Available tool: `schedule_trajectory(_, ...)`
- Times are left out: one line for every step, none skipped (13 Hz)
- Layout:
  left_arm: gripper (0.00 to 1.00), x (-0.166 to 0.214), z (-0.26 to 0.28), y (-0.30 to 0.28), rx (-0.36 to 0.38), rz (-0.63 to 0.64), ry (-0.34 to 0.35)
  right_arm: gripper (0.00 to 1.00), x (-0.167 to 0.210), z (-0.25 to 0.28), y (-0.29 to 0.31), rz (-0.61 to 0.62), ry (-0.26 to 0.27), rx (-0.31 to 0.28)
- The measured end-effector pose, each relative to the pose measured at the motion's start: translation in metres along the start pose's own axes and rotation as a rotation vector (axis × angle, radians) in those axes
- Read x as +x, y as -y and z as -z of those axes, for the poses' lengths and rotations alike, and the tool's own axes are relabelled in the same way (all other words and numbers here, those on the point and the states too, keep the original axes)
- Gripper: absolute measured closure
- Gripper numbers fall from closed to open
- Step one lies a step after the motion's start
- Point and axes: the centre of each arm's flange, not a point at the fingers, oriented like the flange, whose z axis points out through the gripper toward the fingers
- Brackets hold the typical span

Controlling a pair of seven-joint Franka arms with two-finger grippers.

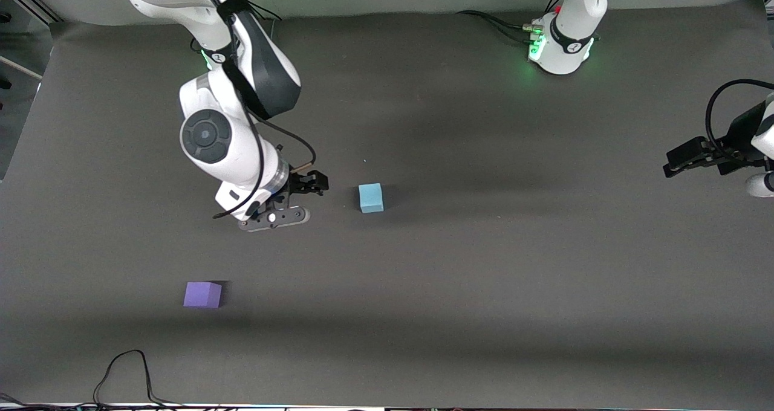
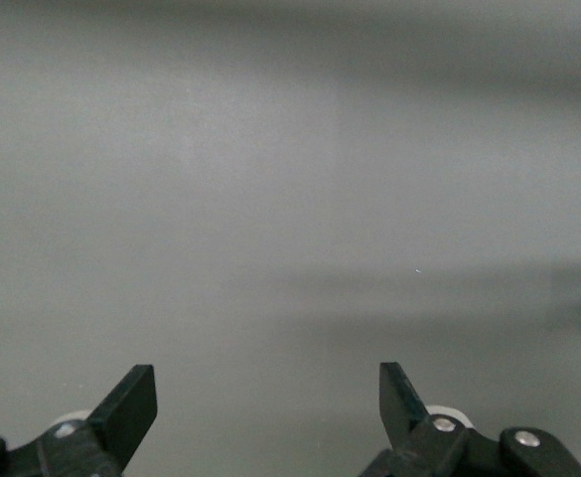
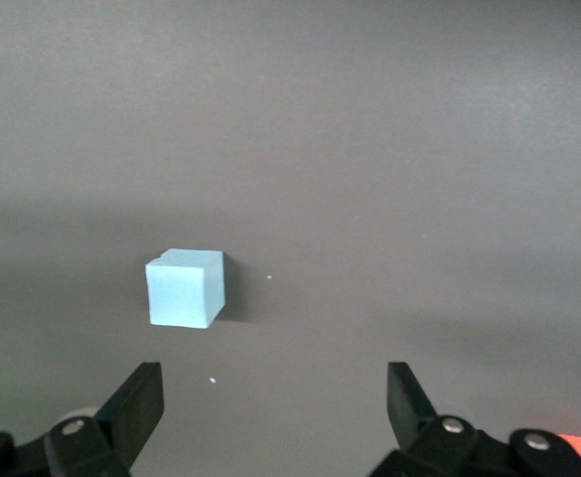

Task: Place blue block between orange and purple blocks
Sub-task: 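Move the right gripper over the blue block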

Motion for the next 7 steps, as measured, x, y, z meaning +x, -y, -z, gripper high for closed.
schedule_trajectory(0.00,0.000,0.000,0.000,0.000,0.000,0.000,0.00,-0.004,-0.002,0.011,-0.019,-0.007,0.001)
schedule_trajectory(0.00,0.000,0.000,0.000,0.000,0.000,0.001,0.00,-0.009,-0.004,0.022,-0.027,-0.013,0.001)
schedule_trajectory(0.00,0.000,0.000,0.000,0.000,0.000,0.001,0.00,-0.013,-0.007,0.034,-0.030,-0.020,0.003)
schedule_trajectory(0.00,0.000,0.000,0.000,0.000,0.001,0.001,0.00,-0.016,-0.010,0.042,-0.038,-0.027,0.004)
schedule_trajectory(0.00,0.000,0.000,0.000,0.000,0.001,0.001,0.00,-0.019,-0.014,0.048,-0.048,-0.031,0.004)
schedule_trajectory(0.00,0.000,0.000,0.001,0.000,0.001,0.001,0.00,-0.021,-0.018,0.053,-0.057,-0.036,0.004)
schedule_trajectory(0.00,0.000,0.000,0.001,0.000,0.001,0.001,0.00,-0.022,-0.026,0.058,-0.068,-0.045,0.006)
